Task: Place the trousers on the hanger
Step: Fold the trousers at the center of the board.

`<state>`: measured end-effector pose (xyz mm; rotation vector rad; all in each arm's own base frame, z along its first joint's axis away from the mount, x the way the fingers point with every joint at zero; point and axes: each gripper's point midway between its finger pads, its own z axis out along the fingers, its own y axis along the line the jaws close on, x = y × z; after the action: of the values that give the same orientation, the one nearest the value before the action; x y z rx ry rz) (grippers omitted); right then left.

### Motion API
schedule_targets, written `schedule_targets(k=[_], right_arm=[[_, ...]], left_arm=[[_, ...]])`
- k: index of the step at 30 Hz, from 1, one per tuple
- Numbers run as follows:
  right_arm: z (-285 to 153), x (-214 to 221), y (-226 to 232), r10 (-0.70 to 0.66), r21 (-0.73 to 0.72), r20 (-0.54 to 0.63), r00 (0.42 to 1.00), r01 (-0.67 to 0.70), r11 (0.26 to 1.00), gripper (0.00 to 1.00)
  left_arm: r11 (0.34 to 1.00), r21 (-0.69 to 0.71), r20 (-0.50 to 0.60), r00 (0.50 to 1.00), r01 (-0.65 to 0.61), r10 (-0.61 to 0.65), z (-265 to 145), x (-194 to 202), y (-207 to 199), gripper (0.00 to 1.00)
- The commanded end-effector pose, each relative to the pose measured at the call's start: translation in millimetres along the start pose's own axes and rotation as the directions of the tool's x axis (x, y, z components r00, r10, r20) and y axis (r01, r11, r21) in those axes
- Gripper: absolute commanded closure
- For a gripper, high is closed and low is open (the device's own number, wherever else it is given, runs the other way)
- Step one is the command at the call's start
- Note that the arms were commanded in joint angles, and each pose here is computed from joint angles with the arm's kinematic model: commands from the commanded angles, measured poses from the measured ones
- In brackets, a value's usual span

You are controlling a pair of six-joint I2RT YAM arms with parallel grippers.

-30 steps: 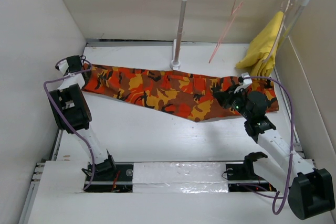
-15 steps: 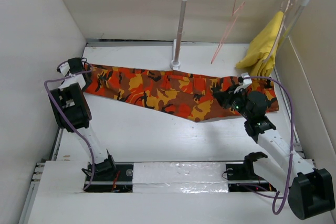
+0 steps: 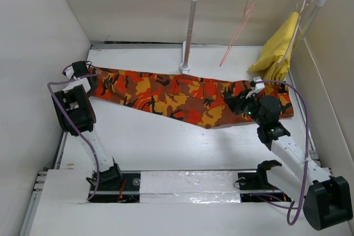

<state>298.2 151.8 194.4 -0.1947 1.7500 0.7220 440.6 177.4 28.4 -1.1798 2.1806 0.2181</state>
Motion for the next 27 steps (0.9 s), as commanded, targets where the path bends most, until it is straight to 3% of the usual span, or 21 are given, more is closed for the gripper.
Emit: schedule_targets(k=[1,2,3,6,14,18,19,23,27], right_arm=[[4,-29,11,-0.040,-0.037,0.073,0.997,0.043,0.998,0.83],[5,-29,11,-0.041,-0.034,0.072,0.997,0.044,0.998,0.83],[5,-28,10,-0.043,-0.034,0.072,0.996,0.045,0.998,0.84],[6,-27,10,-0.040,-0.034,0.068,0.997,0.042,0.999,0.83],[8,-25,9,-0.035,-0.034,0.061,0.998,0.037,0.999,0.84],[6,-28,7,-0.034,-0.020,0.074,0.997,0.036,0.999,0.84],[6,-29,7,-0.035,-0.014,0.079,0.996,0.036,0.999,0.83],[0,-34,4,-0.044,0.017,0.095,0.995,0.043,0.999,0.83],[-14,-45,-12,-0.066,0.097,0.116,0.991,0.055,0.994,0.83]], left_arm=[[0.998,0.051,-0.033,0.999,0.025,-0.023,5,3,-11,0.65],[0.998,0.051,-0.033,0.999,0.022,-0.020,5,3,-12,0.70],[0.998,0.053,-0.030,0.999,0.020,-0.018,5,1,-12,0.82],[0.999,0.043,-0.011,1.000,-0.002,0.002,5,-4,-11,0.99],[0.997,-0.044,0.010,0.998,-0.061,0.061,-10,-6,13,1.00],[0.934,-0.292,0.015,0.975,-0.206,0.220,-25,-5,63,1.00],[0.913,-0.316,-0.030,0.965,-0.258,0.262,-27,8,76,1.00],[0.944,-0.202,-0.083,0.965,-0.262,0.250,-45,29,68,1.00],[0.931,-0.220,-0.157,0.952,-0.292,0.262,-65,55,91,1.00]])
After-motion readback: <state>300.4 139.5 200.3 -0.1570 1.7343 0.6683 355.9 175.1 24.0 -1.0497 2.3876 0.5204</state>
